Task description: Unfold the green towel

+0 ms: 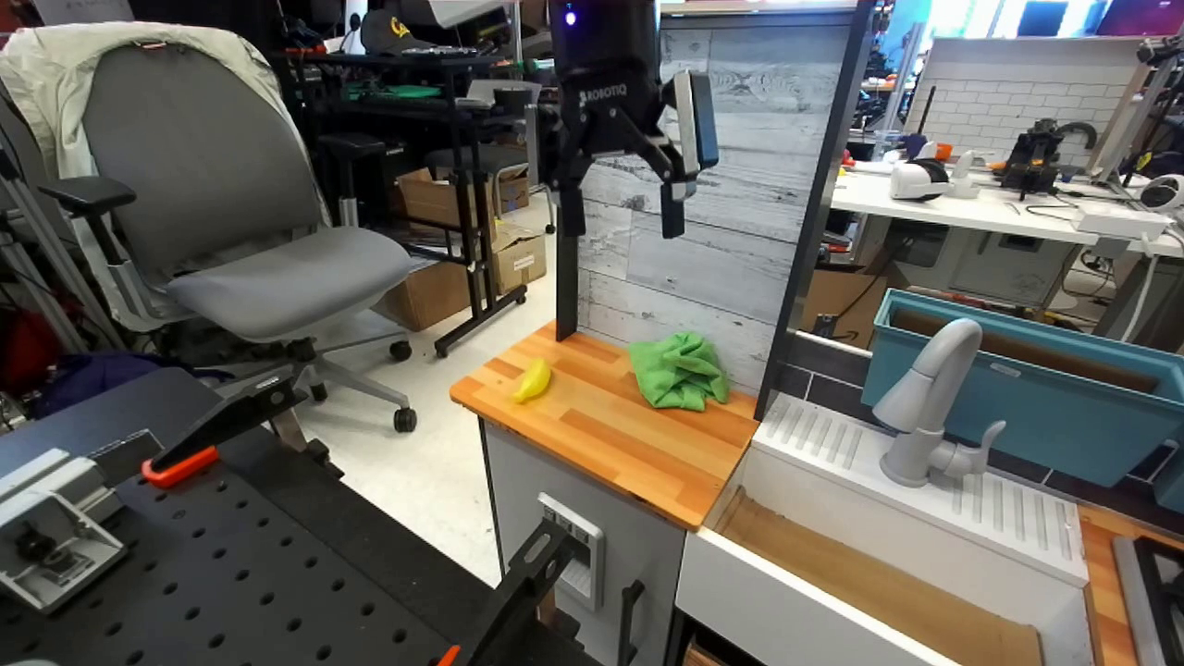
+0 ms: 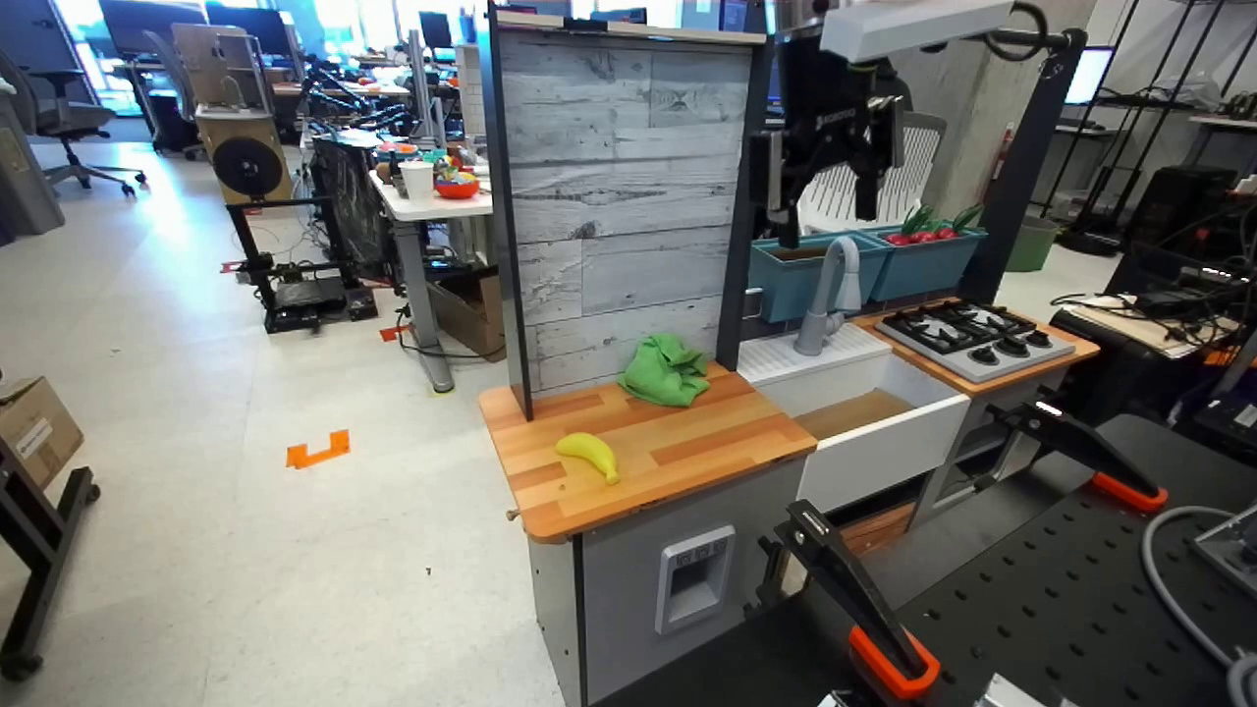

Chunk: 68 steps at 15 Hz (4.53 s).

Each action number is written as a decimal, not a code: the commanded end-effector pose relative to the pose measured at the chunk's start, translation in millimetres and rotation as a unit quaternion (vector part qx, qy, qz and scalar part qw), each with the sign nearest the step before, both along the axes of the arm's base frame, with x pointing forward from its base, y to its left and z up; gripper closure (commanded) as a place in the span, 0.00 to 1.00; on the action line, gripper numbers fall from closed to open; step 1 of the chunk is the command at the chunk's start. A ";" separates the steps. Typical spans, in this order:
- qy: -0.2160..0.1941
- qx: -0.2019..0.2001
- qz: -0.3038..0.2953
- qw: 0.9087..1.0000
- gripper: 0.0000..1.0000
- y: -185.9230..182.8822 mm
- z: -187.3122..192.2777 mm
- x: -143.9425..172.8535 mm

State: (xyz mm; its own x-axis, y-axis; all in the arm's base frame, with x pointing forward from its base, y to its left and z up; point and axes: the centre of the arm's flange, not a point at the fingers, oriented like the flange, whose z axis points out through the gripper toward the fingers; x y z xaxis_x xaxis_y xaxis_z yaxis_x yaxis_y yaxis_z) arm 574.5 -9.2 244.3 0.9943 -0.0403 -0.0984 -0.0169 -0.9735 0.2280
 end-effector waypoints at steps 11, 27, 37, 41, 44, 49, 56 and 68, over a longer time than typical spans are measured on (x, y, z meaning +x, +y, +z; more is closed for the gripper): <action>0.030 0.040 -0.066 0.997 0.00 7.4 -117.6 119.5; -0.020 0.034 -0.131 0.991 0.00 0.7 -198.9 188.5; -0.018 0.008 -0.167 0.986 0.00 1.2 -216.8 215.0; -0.045 0.010 -0.182 0.982 0.00 6.4 -223.5 217.6; -0.053 0.014 -0.183 0.982 0.00 11.2 -232.5 216.6; -0.058 0.011 -0.182 0.981 0.42 14.3 -243.9 215.8; -0.058 0.007 -0.181 0.982 0.95 15.1 -243.1 216.4; -0.083 0.004 -0.156 0.984 1.00 13.0 -215.4 180.4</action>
State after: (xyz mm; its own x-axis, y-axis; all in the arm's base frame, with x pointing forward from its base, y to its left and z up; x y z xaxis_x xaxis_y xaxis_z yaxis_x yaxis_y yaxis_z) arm 765.8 -3.7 14.8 0.9258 -0.3771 0.0266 -0.3749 -0.9065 0.1941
